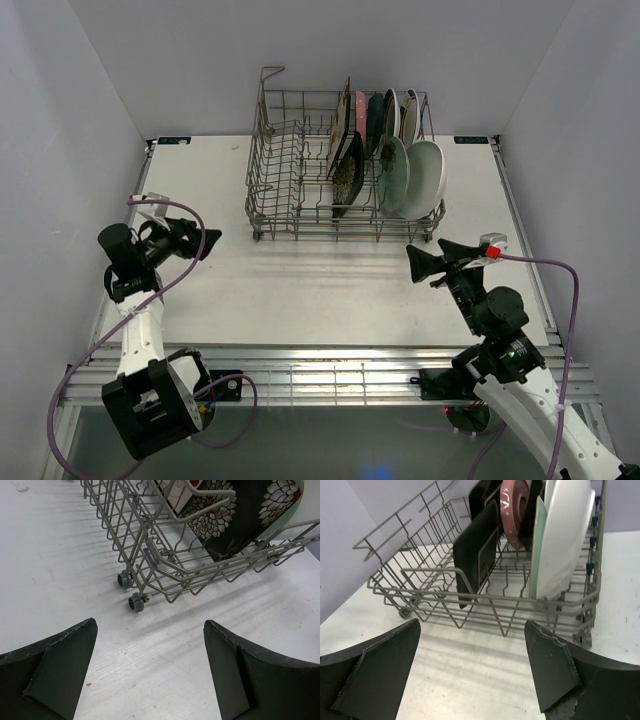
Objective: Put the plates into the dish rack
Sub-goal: Reset both arms
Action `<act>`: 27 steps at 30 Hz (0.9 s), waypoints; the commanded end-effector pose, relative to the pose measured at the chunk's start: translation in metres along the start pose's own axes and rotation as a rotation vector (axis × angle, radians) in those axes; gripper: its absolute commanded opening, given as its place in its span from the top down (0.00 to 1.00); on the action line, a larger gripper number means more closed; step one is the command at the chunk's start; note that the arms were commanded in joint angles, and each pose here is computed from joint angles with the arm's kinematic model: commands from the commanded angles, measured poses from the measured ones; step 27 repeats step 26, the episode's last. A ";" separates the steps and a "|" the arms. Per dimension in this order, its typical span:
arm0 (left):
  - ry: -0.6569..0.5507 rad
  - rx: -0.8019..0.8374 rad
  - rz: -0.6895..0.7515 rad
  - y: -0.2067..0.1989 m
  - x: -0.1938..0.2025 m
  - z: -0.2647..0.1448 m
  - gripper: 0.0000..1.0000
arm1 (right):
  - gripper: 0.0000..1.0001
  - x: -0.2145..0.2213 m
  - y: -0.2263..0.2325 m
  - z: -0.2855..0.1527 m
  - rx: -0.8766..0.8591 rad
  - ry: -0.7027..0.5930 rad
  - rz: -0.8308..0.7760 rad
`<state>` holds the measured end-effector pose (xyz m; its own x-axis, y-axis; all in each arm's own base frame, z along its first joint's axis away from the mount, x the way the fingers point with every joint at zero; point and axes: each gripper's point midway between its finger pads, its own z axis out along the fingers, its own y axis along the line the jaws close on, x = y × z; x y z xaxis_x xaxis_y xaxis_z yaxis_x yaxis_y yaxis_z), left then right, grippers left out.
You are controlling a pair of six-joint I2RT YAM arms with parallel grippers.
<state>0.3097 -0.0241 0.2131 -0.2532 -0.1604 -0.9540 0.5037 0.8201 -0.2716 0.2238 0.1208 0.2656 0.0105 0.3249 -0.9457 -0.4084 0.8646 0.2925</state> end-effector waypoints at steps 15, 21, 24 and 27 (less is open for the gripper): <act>-0.077 0.089 0.132 -0.032 0.008 -0.012 0.02 | 0.09 0.049 -0.013 -0.019 0.012 0.026 0.117; -0.072 0.085 0.124 -0.030 0.010 -0.011 0.02 | 0.09 0.048 -0.011 -0.019 0.005 0.029 0.115; -0.070 0.085 0.119 -0.029 0.009 -0.010 0.02 | 0.07 0.048 -0.011 -0.019 0.005 0.029 0.117; -0.070 0.085 0.119 -0.029 0.010 -0.010 0.02 | 0.08 0.048 -0.012 -0.019 0.013 0.029 0.122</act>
